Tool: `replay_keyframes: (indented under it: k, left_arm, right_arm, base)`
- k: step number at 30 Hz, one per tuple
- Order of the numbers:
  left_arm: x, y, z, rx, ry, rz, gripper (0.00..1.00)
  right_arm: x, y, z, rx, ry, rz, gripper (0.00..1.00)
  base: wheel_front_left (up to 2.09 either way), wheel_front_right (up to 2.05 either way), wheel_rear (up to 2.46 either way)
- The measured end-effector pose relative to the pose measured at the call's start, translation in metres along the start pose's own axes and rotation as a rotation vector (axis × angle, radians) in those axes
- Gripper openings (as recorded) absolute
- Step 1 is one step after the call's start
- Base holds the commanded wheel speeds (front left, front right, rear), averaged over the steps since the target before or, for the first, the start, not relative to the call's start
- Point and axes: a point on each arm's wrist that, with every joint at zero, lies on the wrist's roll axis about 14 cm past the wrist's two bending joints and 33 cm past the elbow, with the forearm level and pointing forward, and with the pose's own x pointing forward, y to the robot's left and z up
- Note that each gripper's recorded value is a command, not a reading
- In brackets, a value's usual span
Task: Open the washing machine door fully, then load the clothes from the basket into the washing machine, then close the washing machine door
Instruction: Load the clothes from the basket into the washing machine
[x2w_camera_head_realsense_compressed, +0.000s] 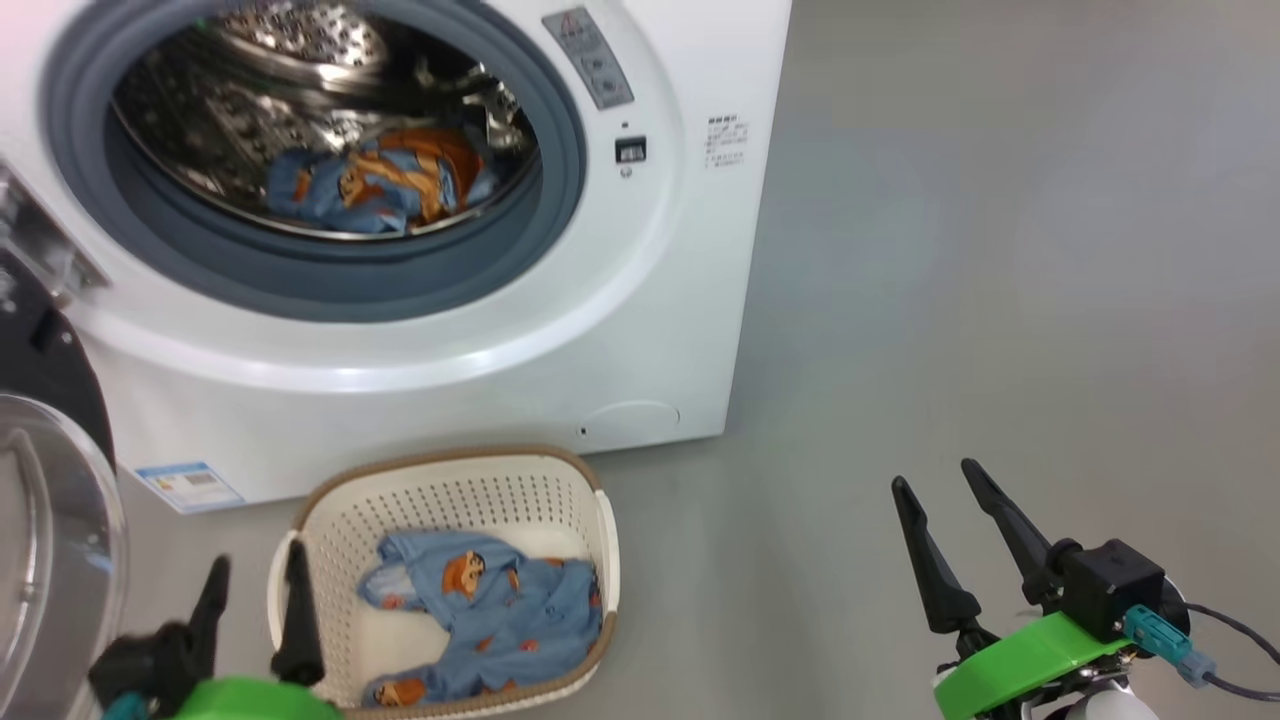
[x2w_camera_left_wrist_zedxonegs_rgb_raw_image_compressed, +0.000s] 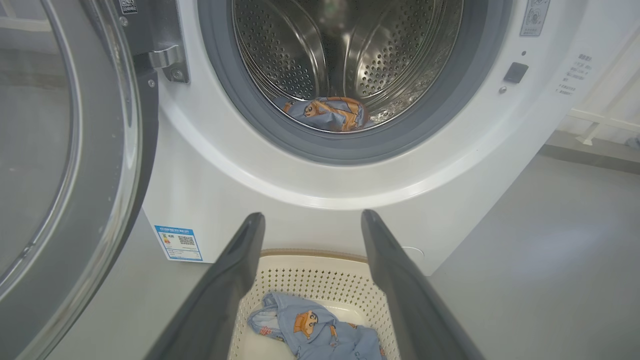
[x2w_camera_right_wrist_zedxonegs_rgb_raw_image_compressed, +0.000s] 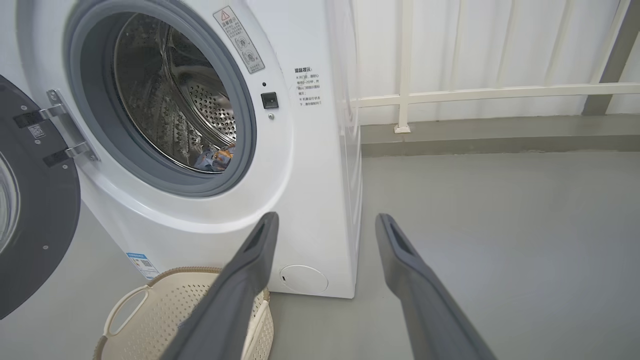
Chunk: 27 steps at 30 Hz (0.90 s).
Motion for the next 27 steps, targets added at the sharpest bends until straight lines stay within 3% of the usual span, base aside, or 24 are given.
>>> replay_keyframes:
  k: [17, 27]
  left_arm:
    - [-0.056, 0.008, 0.026, 0.040, -0.091, 0.014, 1.00]
    - [-0.067, 0.016, 0.040, 0.054, -0.136, 0.032, 1.00]
  right_arm:
    - [-0.021, -0.005, 0.024, -0.012, -0.063, -0.007, 1.00]
    - [-0.037, -0.019, 0.026, -0.019, -0.068, -0.054, 1.00]
  base:
    - [0.00, 0.00, 0.00]
    - [0.00, 0.00, 0.00]
